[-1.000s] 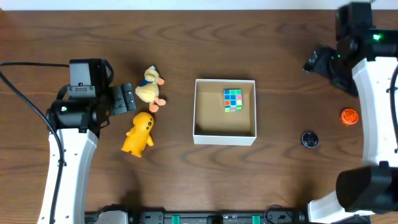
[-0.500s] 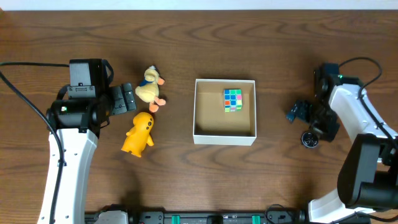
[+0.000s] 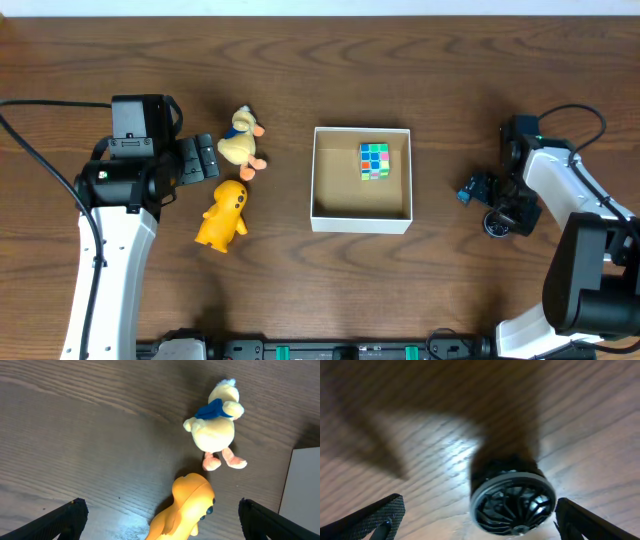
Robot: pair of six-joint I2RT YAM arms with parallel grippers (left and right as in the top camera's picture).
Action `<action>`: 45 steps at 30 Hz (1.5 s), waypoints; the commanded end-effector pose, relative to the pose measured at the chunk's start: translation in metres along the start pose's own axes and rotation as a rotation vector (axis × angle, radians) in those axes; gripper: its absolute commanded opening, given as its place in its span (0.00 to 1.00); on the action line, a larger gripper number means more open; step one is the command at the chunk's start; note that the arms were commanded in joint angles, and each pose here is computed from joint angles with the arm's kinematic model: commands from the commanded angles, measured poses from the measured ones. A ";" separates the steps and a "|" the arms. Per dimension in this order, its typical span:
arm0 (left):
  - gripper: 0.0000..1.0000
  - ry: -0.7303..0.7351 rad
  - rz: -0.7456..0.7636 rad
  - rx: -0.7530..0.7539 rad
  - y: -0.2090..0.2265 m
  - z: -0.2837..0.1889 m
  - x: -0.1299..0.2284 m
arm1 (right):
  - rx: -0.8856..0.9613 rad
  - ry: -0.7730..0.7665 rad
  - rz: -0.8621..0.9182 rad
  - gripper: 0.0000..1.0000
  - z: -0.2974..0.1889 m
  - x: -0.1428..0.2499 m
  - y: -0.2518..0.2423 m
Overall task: Pack container
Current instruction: 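Move right gripper to the black round part and grasp it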
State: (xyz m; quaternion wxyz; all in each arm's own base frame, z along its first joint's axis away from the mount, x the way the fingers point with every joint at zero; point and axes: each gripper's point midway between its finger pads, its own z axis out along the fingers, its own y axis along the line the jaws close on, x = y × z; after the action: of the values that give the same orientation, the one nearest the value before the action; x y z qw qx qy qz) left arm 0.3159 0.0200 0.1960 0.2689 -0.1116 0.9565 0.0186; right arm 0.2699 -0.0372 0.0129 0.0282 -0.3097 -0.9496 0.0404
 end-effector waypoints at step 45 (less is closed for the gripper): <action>0.98 -0.003 0.019 0.002 -0.001 -0.003 -0.003 | 0.033 -0.055 0.014 0.59 0.033 0.004 -0.012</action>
State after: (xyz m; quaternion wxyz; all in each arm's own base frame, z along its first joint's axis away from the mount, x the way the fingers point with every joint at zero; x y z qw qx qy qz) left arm 0.3138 0.0200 0.1947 0.2640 -0.1117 0.9578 0.0190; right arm 0.2757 -0.0407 -0.0051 -0.0229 -0.3151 -0.9481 0.0369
